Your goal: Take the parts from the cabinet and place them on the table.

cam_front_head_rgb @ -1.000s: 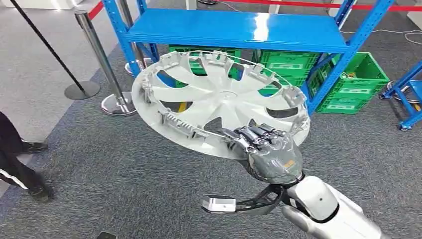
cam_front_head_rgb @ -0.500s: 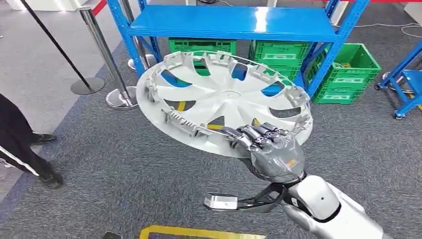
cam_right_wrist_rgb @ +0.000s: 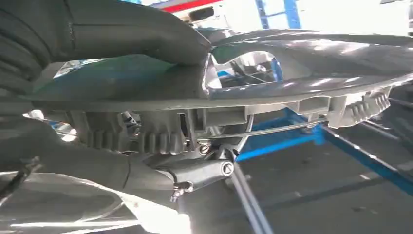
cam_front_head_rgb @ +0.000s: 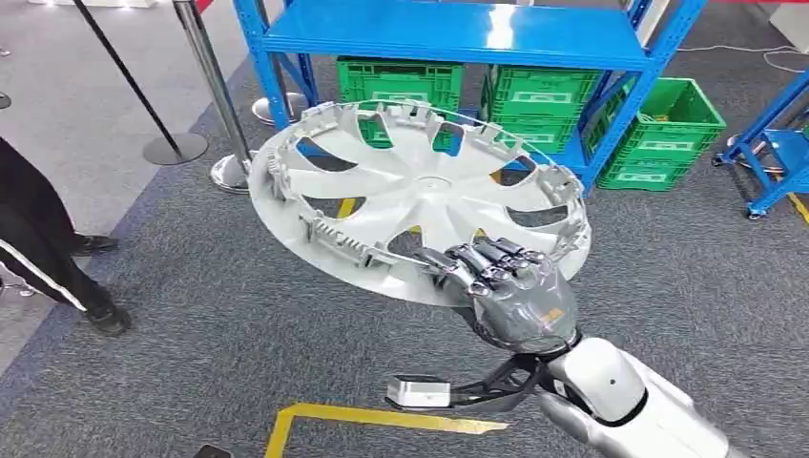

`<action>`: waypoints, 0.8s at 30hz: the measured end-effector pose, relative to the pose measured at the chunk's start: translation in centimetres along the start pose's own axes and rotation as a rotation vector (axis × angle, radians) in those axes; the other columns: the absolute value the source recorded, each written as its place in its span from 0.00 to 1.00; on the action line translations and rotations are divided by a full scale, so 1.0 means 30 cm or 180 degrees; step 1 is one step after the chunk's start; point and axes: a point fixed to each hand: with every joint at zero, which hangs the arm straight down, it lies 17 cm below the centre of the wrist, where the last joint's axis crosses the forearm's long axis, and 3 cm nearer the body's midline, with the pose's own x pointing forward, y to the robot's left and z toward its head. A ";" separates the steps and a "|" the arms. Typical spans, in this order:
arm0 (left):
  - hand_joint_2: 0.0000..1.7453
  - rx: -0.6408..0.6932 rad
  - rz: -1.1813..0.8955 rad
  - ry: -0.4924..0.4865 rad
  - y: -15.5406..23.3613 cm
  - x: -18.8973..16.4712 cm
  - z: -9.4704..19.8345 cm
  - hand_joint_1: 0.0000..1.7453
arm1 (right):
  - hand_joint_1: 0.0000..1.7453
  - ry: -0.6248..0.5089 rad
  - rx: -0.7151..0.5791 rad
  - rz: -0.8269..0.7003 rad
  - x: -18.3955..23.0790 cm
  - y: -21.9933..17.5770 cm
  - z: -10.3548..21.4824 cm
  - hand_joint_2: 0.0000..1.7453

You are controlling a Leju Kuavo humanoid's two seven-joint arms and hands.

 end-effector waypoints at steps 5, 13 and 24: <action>0.00 0.0001 -0.0018 0.0010 0.002 -0.007 -0.001 0.00 | 1.00 0.0014 0.0031 0.0000 -0.003 0.012 0.009 1.00; 0.00 0.0037 -0.0014 0.0015 0.010 -0.008 -0.007 0.00 | 1.00 0.0015 0.0008 -0.0001 -0.003 0.008 0.004 1.00; 0.00 0.0043 -0.0005 0.0029 0.012 -0.013 -0.006 0.00 | 1.00 0.0010 0.0010 0.0002 -0.003 0.009 0.003 1.00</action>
